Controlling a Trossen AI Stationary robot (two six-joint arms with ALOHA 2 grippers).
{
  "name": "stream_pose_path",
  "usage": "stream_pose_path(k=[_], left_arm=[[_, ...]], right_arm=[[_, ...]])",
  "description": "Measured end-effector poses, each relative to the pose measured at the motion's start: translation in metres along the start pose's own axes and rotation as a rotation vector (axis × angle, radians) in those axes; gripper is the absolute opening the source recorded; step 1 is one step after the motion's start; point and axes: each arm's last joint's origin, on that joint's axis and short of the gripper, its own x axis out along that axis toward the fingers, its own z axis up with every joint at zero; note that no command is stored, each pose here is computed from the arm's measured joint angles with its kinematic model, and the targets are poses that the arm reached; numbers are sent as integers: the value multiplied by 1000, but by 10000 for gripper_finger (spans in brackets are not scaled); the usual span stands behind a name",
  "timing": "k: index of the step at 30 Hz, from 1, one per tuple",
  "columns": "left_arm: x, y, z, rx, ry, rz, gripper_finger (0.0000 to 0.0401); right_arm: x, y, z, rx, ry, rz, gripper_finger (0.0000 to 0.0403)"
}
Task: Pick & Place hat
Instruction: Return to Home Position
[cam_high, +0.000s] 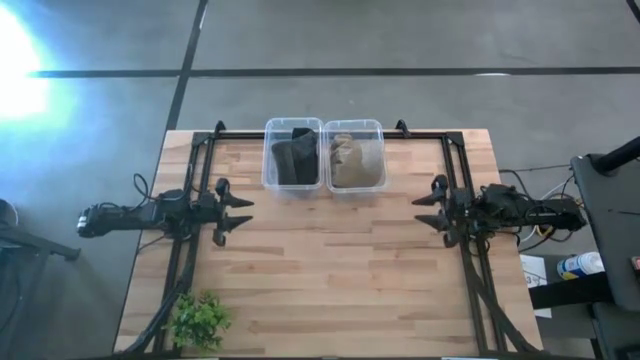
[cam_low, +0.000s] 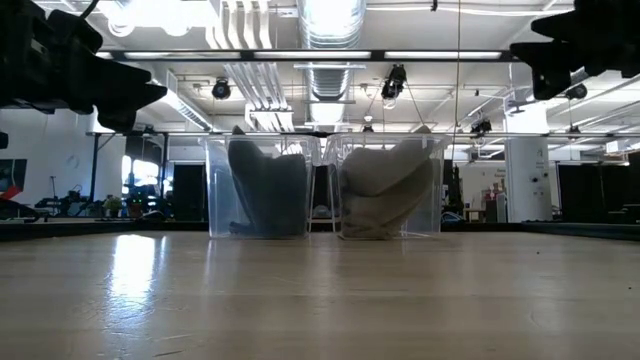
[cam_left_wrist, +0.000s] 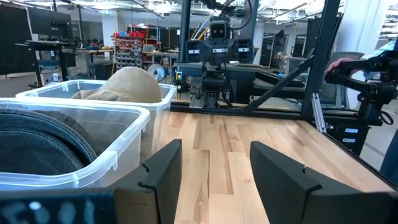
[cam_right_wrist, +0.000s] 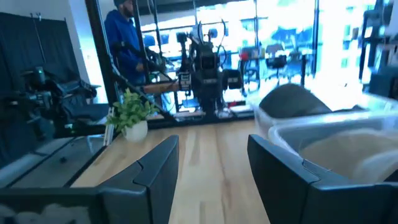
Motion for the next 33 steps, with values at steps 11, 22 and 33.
stream_pose_path(k=[11,22,33], left_arm=[[0,0,0,0,1,0,183],[0,0,0,0,2,-2,183],[0,0,0,0,2,-1,183]], right_arm=[[5,0,-34,-95,-35,43,187],[5,-2,-36,-137,-23,32,187],[5,-2,-37,-137,-19,32,187]])
